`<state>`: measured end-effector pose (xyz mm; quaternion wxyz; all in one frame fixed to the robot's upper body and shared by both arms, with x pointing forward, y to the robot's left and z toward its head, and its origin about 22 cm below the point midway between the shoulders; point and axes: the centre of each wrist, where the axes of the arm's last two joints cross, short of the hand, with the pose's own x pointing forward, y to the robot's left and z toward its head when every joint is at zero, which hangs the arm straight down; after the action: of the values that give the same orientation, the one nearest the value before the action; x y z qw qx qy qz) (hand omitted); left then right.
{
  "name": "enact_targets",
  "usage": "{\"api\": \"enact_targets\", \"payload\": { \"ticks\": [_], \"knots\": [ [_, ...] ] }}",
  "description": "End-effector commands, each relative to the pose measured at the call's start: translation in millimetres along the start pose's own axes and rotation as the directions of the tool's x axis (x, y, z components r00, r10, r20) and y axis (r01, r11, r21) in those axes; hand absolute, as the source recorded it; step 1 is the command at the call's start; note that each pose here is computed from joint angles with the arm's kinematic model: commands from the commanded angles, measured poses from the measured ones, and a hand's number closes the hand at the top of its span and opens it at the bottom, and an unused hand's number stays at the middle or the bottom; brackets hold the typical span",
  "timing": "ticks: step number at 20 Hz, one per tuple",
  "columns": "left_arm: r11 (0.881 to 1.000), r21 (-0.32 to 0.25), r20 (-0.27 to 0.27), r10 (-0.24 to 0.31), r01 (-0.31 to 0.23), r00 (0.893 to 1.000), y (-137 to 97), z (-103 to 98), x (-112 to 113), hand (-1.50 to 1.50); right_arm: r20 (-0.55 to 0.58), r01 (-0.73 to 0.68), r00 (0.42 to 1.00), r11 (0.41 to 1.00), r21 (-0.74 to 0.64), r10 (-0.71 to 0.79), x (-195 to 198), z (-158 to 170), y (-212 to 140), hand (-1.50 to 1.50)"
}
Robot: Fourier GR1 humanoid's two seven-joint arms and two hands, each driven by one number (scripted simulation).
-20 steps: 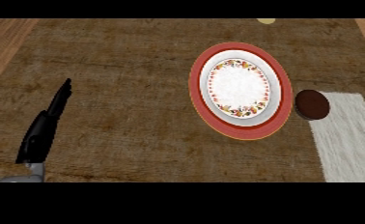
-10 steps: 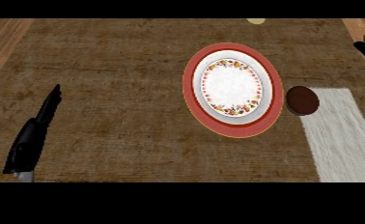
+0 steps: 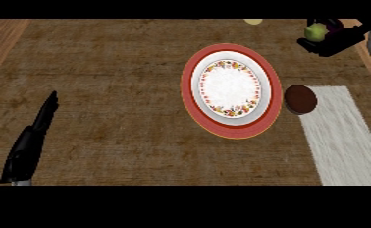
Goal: Pick the eggplant from the placemat and place it in the plate
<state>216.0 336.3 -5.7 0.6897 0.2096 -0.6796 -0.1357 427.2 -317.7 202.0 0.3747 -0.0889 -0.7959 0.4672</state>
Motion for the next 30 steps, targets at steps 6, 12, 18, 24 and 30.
{"api": "enact_targets", "payload": {
  "ticks": [6, 12, 18, 24, 30],
  "knots": [
    [1.0, -0.013, -0.007, 0.014, -0.014, 1.0, -4.3, -3.7, 13.8, 0.0, -0.056, 0.018, 0.998, 0.984, 0.177, -0.008, 34.1, -52.6, 84.0, 1.5],
    [1.0, 0.01, -0.011, 0.009, -0.009, 1.0, 12.0, -2.8, -5.2, 0.0, -0.063, 0.03, 0.998, 0.969, 0.246, -0.015, 49.5, -66.9, 129.4, 1.5],
    [1.0, -0.005, 0.004, -0.009, 0.009, 1.0, -8.7, 1.1, 3.1, 0.0, -0.278, 0.219, 0.947, 0.954, 0.204, -0.158, 28.4, -72.7, 192.8, -1.5],
    [1.0, 0.01, 0.0, -0.016, 0.016, 1.0, -1.6, -4.0, -2.4, 0.0, -0.262, 0.233, 0.948, 0.955, 0.182, -0.181, 23.2, -68.2, 206.1, -1.5],
    [1.0, -0.004, 0.002, 0.01, -0.01, 1.0, -6.1, 2.1, 1.1, 0.0, -0.23, 0.417, 0.873, 0.903, -0.106, -0.431, 11.7, -66.4, 179.0, -1.5]
  ]
}}
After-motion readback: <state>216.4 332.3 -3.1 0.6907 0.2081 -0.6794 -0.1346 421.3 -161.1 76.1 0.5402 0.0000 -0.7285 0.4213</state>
